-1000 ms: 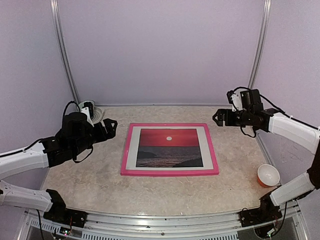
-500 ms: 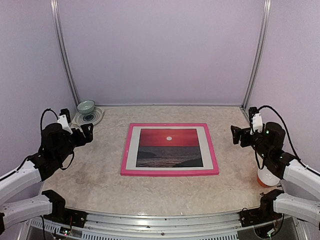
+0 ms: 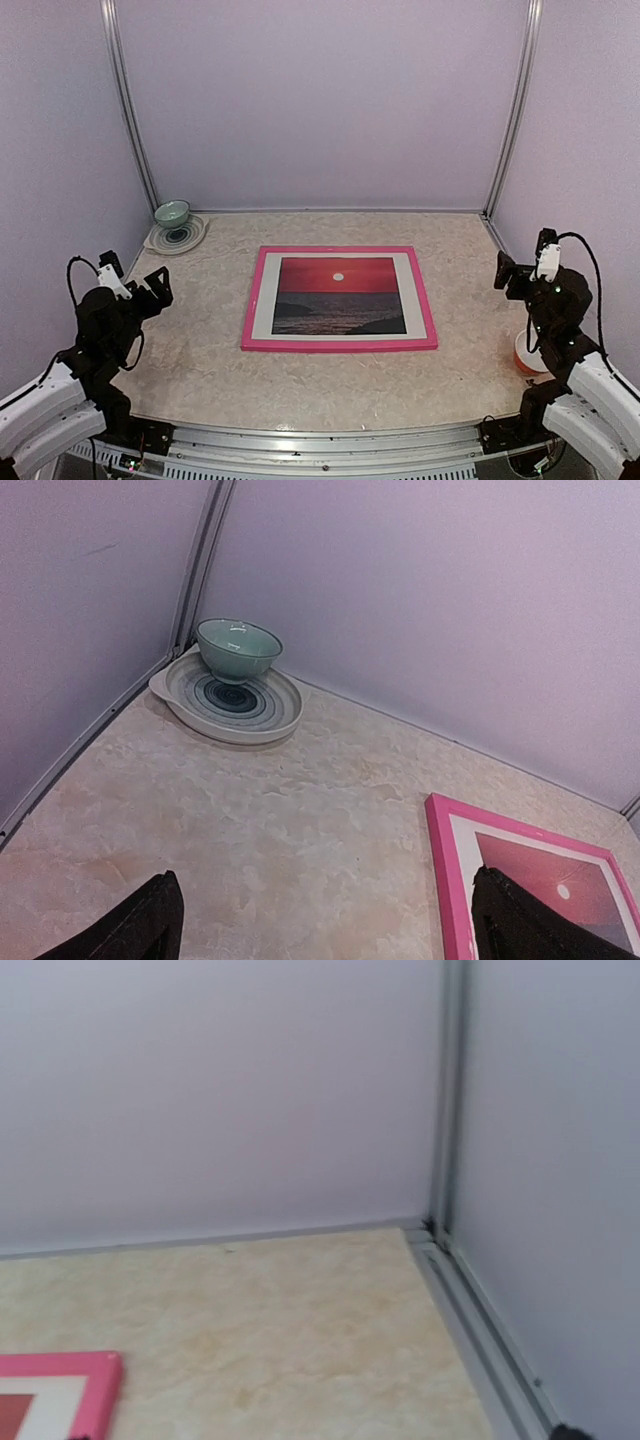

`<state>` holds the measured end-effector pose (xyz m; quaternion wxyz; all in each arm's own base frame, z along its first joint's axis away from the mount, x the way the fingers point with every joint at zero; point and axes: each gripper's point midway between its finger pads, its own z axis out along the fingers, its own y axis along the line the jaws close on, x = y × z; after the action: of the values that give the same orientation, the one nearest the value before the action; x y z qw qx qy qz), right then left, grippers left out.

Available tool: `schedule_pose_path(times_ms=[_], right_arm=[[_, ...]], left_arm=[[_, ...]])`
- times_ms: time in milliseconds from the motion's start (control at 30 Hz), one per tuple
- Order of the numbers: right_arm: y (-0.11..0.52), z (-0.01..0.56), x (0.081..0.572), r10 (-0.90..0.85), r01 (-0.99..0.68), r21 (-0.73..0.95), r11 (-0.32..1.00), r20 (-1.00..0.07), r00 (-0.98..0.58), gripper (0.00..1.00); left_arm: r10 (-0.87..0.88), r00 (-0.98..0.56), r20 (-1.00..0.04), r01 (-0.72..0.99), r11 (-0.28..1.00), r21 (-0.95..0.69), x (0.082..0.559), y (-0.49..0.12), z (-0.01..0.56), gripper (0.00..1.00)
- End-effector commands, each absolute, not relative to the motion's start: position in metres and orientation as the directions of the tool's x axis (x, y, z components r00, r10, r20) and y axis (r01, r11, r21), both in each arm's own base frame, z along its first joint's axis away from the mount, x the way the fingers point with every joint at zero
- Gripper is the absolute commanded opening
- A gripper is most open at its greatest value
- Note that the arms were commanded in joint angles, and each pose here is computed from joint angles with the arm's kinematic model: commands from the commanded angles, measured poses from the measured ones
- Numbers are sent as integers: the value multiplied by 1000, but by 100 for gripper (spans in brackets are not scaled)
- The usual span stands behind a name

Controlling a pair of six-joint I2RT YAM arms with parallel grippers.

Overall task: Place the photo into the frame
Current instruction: Reset both arms

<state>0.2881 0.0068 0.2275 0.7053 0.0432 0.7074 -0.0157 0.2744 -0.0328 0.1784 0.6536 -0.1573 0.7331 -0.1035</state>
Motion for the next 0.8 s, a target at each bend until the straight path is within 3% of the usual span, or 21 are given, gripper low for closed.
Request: schedule_pose_path(times_ms=[0, 167, 333, 500, 767], right_arm=[[2, 216, 301, 138, 15, 138, 990, -987, -86, 99], [4, 203, 310, 136, -38, 145, 989, -975, -173, 99], [15, 211, 302, 85, -110, 100, 989, -987, -134, 99], [8, 224, 294, 70, -73, 75, 995, -995, -71, 99], [1, 229, 286, 52, -41, 52, 998, -999, -2, 99]], left_arm=[[-397, -11, -918, -116, 912, -393, 279, -25, 194, 99], [-333, -5, -943, -105, 938, -331, 286, -29, 200, 99], [-264, 22, -964, -127, 956, -265, 286, -24, 203, 99], [-224, 103, -969, -126, 963, -237, 278, -18, 214, 99], [-62, 102, -993, -201, 976, -82, 268, -14, 204, 99]])
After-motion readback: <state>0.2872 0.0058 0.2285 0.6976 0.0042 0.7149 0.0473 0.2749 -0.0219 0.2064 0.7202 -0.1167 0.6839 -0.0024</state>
